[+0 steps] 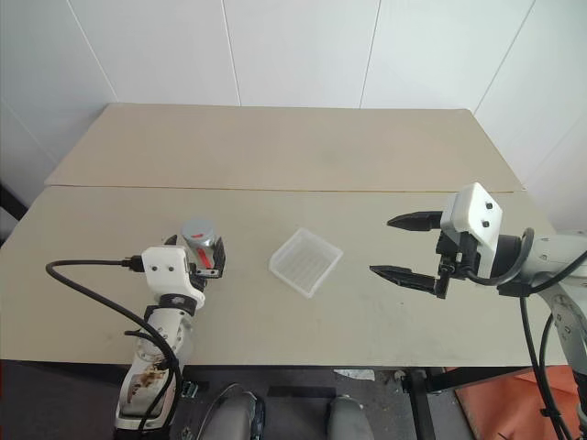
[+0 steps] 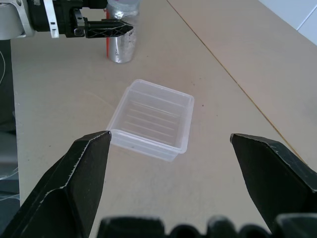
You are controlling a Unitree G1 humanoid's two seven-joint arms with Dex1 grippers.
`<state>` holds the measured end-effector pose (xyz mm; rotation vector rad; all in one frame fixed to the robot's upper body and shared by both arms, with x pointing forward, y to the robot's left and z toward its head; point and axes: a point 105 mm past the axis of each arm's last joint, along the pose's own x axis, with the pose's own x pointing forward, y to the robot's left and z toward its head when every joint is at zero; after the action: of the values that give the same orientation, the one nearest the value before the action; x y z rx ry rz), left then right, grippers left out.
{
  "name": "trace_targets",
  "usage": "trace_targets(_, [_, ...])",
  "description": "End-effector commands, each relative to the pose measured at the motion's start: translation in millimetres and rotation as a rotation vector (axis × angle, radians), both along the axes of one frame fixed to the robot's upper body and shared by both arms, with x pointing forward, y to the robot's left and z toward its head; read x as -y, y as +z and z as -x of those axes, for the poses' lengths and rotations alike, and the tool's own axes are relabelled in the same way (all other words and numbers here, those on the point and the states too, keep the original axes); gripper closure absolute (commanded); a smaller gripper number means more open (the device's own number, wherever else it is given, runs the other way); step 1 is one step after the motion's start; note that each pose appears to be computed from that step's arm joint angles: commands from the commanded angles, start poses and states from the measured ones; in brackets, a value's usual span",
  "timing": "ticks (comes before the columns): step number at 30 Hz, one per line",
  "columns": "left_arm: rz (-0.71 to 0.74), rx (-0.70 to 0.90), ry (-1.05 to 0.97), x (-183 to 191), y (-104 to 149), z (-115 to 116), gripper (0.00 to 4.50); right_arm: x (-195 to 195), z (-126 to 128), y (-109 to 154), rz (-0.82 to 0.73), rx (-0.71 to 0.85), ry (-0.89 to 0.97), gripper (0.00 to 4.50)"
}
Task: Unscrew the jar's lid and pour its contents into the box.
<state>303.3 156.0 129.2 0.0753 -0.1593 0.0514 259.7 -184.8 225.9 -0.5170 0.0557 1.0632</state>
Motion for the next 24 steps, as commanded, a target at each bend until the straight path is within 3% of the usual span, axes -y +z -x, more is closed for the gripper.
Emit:
trace_targets(1, [-0.008,0.043,-0.002,8,9,-3,0.03,-1,6,16,0.006,0.071,0.025,0.0])
trace_targets(24, [0.015,0.075,0.07,23,14,-19,0.03,-3,8,18,0.005,0.07,0.049,0.0])
